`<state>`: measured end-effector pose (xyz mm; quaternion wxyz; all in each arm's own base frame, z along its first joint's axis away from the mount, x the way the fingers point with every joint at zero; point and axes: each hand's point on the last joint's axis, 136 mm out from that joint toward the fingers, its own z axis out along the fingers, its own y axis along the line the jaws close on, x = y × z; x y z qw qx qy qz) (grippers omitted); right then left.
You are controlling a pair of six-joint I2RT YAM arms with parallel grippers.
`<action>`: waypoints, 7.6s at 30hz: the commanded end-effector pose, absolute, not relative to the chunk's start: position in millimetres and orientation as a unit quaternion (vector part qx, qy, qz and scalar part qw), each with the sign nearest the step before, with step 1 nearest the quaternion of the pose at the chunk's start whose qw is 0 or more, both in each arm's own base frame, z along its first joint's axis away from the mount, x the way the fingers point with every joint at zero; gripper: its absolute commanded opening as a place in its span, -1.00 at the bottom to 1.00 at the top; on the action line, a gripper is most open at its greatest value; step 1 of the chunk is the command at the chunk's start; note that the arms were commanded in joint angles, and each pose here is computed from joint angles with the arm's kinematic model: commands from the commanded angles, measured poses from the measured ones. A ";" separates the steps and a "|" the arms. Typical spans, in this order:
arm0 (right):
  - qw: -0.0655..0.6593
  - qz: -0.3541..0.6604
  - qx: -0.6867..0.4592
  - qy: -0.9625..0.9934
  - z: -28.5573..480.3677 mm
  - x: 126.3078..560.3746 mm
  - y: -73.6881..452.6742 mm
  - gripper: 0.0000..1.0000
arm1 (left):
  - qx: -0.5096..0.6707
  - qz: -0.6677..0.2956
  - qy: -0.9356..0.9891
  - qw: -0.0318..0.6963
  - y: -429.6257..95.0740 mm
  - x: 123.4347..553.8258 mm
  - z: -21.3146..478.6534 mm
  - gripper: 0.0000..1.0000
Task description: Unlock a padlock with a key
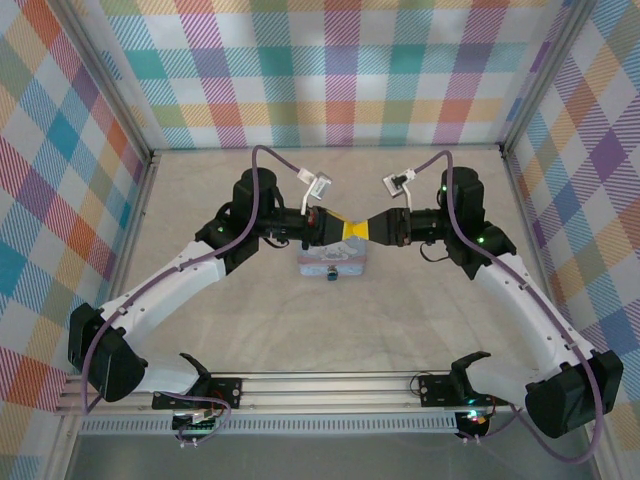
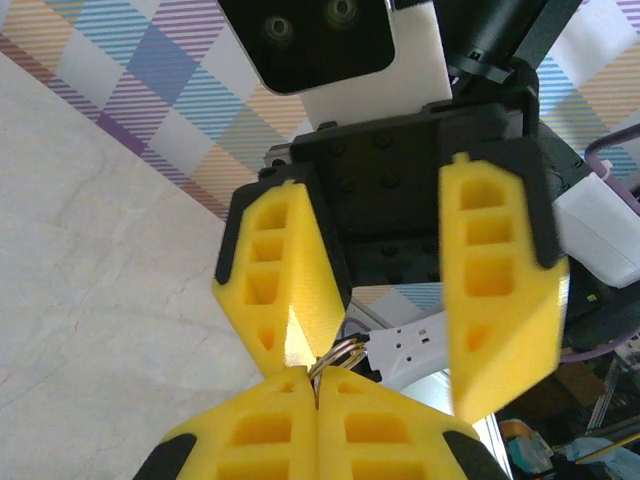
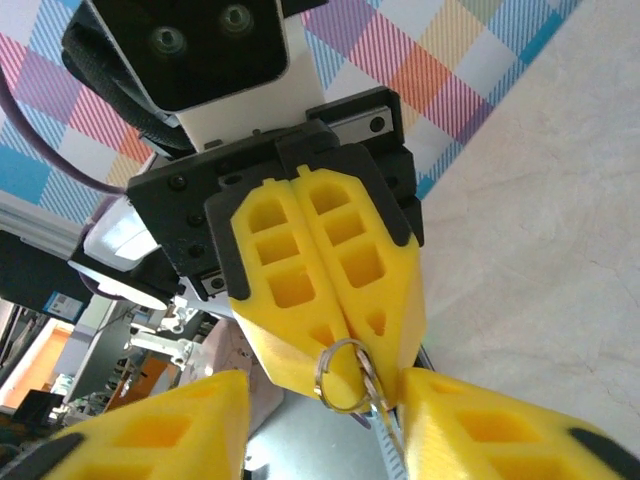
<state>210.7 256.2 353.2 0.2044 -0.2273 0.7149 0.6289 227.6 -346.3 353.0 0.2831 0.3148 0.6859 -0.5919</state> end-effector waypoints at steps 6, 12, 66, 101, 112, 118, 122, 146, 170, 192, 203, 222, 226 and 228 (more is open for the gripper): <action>0.211 0.632 -0.256 0.700 364.4 204.0 260.1 -0.68 | 0.334 -0.603 0.664 0.290 -344.3 215.2 367.8 -1.00; 0.220 0.633 -0.263 0.694 369.4 201.8 259.4 -0.83 | 0.343 -0.605 0.658 0.288 -342.7 209.4 368.5 -1.00; 0.263 0.631 -0.257 0.683 384.7 203.6 245.2 -1.00 | 0.341 -0.586 0.668 0.307 -326.3 205.7 363.8 -0.42; 0.283 0.620 -0.236 0.693 378.6 209.1 241.6 -1.00 | 0.321 -0.605 0.657 0.315 -331.8 213.8 378.7 -0.39; 0.279 0.619 -0.234 0.695 373.7 211.1 242.0 -0.99 | 0.321 -0.596 0.661 0.323 -330.3 215.7 379.2 -1.00; 0.285 0.593 -0.210 0.723 357.5 217.1 233.2 -0.26 | 0.316 -0.565 0.693 0.318 -328.6 222.8 366.8 -1.00; 0.294 0.573 -0.180 0.744 344.5 226.6 220.7 -0.10 | 0.310 -0.519 0.741 0.292 -325.2 230.5 342.5 -1.00; 0.296 0.586 -0.178 0.733 280.4 243.3 225.2 0.19 | 0.374 -0.468 0.793 0.114 -328.1 212.9 296.6 -1.00; 0.284 0.633 -0.261 0.671 315.7 206.4 251.8 -0.24 | 0.390 -0.502 0.762 0.121 -336.6 207.9 307.4 -1.00; 0.261 0.620 -0.288 0.682 312.6 195.5 257.9 -0.47 | 0.390 -0.503 0.762 0.118 -336.5 207.1 304.9 -1.00; 0.258 0.616 -0.296 0.683 313.6 192.0 256.9 -0.80 | 0.395 -0.508 0.757 0.115 -335.8 203.7 306.4 -1.00; 0.285 0.601 -0.305 0.682 319.8 185.2 251.4 -1.00 | 0.389 -0.497 0.763 0.140 -335.5 212.4 310.5 -0.52; 0.295 0.593 -0.296 0.688 319.9 188.8 249.6 -1.00 | 0.368 -0.490 0.772 0.170 -328.8 222.6 314.7 -0.16; 0.302 0.586 -0.290 0.694 318.3 191.4 248.2 -1.00 | 0.351 -0.481 0.780 0.192 -322.2 230.4 316.3 -0.05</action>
